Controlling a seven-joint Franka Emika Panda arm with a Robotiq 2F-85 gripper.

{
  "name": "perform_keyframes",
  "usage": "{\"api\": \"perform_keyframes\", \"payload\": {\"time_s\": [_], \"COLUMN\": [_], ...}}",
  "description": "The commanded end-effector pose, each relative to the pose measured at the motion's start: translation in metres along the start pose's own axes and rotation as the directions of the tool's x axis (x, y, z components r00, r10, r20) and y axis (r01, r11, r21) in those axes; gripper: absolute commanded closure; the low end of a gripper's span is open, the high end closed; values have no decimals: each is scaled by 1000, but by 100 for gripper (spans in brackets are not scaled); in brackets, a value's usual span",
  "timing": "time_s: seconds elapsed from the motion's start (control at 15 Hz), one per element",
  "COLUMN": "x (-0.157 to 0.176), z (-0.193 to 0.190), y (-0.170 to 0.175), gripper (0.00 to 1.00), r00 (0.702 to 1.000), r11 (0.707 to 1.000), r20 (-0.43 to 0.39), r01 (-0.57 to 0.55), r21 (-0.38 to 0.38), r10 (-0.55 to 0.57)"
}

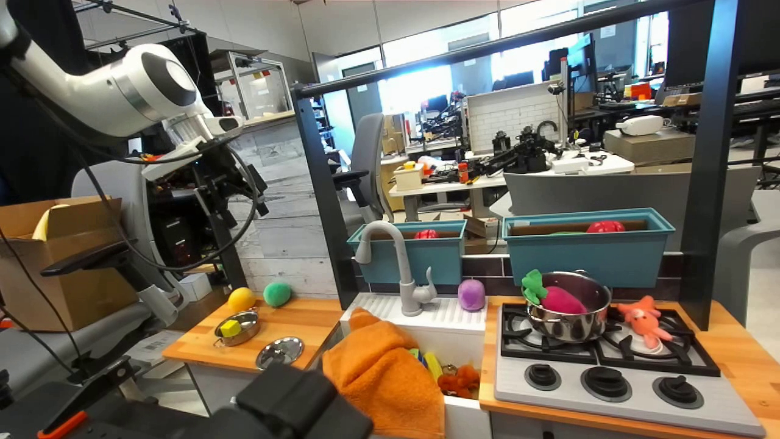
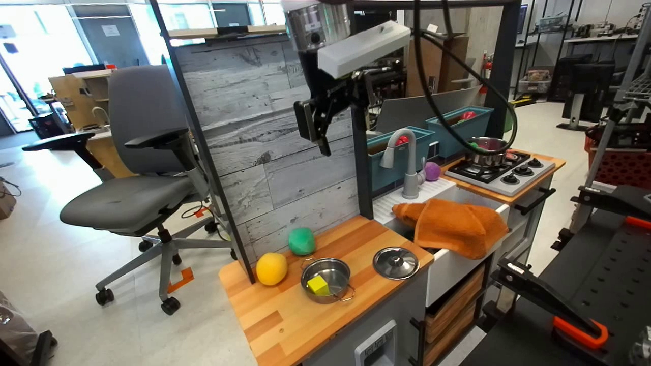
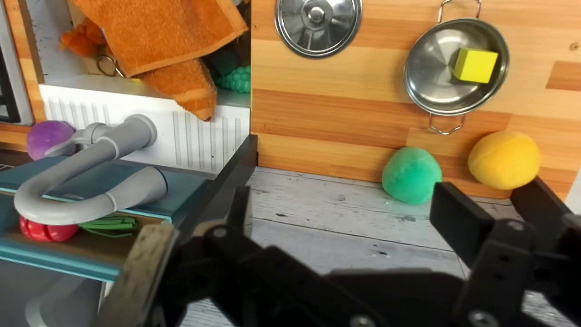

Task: Pick up the green toy from the countertop and put it in the sink.

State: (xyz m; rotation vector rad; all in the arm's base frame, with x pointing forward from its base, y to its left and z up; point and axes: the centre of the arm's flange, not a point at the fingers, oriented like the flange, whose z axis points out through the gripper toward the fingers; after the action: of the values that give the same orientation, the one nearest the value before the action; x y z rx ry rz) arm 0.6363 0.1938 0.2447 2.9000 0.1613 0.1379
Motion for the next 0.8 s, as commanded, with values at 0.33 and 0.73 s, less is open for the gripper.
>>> {"api": "perform_keyframes", "payload": {"time_s": [0.33, 0.73], "x": [62, 53], "z": [88, 148], "y": [-38, -68], "gripper": [0, 0], "r00": [991, 981], "r11": [998, 994], "r20": [131, 168], "r01": [18, 104], "r21": [-68, -9], "r10": [-9, -102]}}
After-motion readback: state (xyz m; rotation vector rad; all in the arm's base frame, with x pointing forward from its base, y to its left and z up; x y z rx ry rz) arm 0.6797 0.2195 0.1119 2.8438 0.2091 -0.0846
